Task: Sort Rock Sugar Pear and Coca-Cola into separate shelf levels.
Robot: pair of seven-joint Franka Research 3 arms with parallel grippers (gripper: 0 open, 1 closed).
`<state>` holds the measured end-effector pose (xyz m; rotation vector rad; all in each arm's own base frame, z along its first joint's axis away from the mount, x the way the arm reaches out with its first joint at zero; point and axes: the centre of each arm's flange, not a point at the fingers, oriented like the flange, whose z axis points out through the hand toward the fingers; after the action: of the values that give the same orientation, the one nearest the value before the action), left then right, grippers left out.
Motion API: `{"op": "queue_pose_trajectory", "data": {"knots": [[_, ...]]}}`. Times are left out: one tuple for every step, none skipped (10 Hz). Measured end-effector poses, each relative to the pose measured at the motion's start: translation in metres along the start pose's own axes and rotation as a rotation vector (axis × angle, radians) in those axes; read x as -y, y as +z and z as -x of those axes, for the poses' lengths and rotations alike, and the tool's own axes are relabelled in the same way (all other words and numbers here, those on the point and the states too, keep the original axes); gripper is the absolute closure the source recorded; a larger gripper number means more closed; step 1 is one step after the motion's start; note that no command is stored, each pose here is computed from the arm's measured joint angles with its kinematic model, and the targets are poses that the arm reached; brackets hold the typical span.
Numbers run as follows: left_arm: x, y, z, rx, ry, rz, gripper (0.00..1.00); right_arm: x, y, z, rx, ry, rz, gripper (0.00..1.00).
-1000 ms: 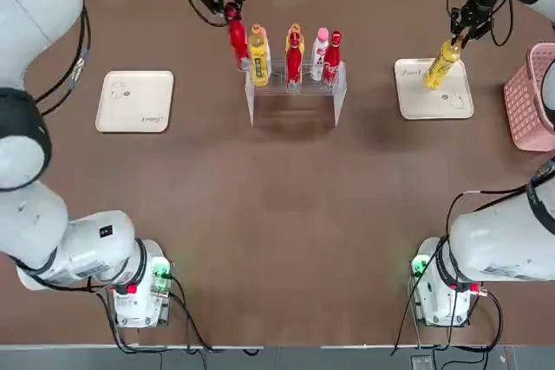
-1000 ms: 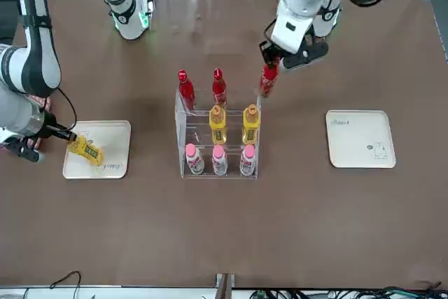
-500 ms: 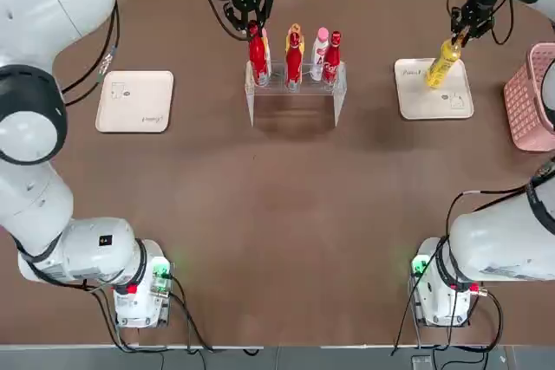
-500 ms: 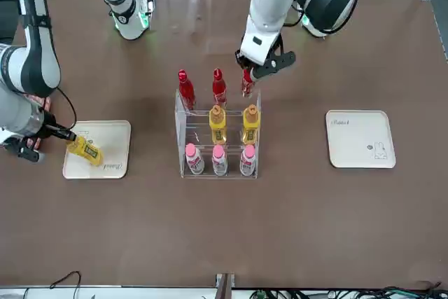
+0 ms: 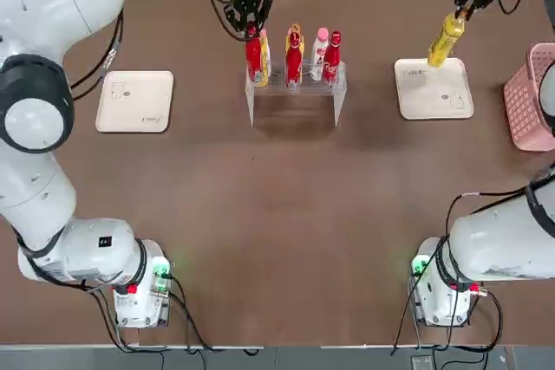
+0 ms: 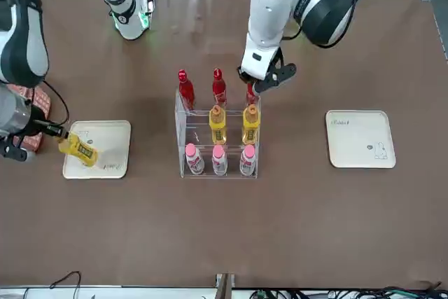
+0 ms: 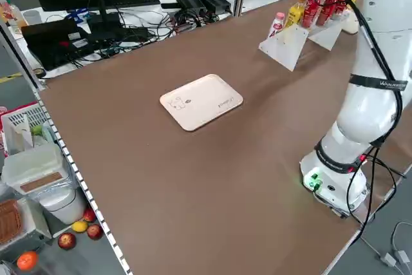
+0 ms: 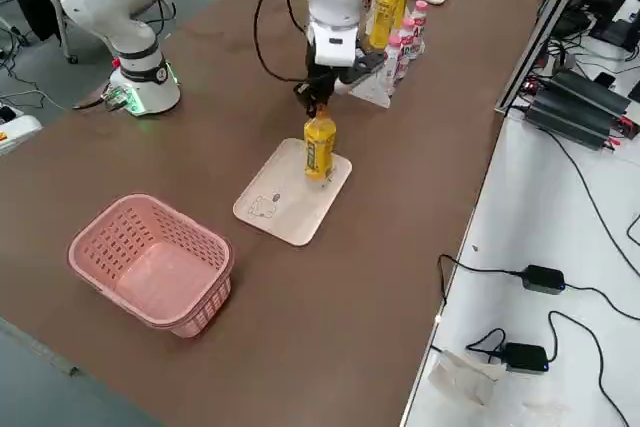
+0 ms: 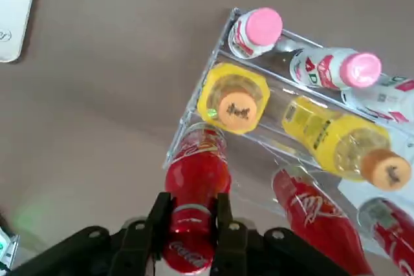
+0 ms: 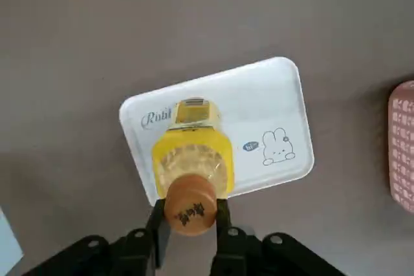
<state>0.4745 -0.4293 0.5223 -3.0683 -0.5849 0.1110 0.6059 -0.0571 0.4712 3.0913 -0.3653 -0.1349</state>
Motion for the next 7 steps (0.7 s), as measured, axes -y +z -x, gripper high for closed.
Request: {"op": "queue_pose_trajectory", "data": {"knots": [[-0.005,0.006,0.004,0.003,0.0,-0.007,0.67,0.017,-0.021,0.002,-0.008,-0.028,0.0,0.67],[-0.007,0.01,0.007,0.008,0.001,-0.011,0.67,0.036,-0.041,0.007,-0.016,-0.056,0.0,0.67],[-0.008,0.011,0.007,0.011,0.001,-0.012,0.67,0.056,-0.062,0.013,-0.026,-0.078,-0.004,0.67],[-0.008,0.012,0.006,0.011,0.0,-0.012,0.67,0.078,-0.082,0.021,-0.037,-0.081,-0.014,0.67],[-0.007,0.012,0.004,0.011,-0.003,-0.013,0.67,0.103,-0.101,0.031,-0.047,-0.08,-0.027,0.67],[-0.006,0.013,0.001,0.012,-0.007,-0.014,0.66,0.134,-0.118,0.045,-0.059,-0.088,-0.039,0.67],[-0.006,0.013,-0.001,0.012,-0.011,-0.012,0.55,0.163,-0.133,0.059,-0.076,-0.099,-0.051,0.67]]}}
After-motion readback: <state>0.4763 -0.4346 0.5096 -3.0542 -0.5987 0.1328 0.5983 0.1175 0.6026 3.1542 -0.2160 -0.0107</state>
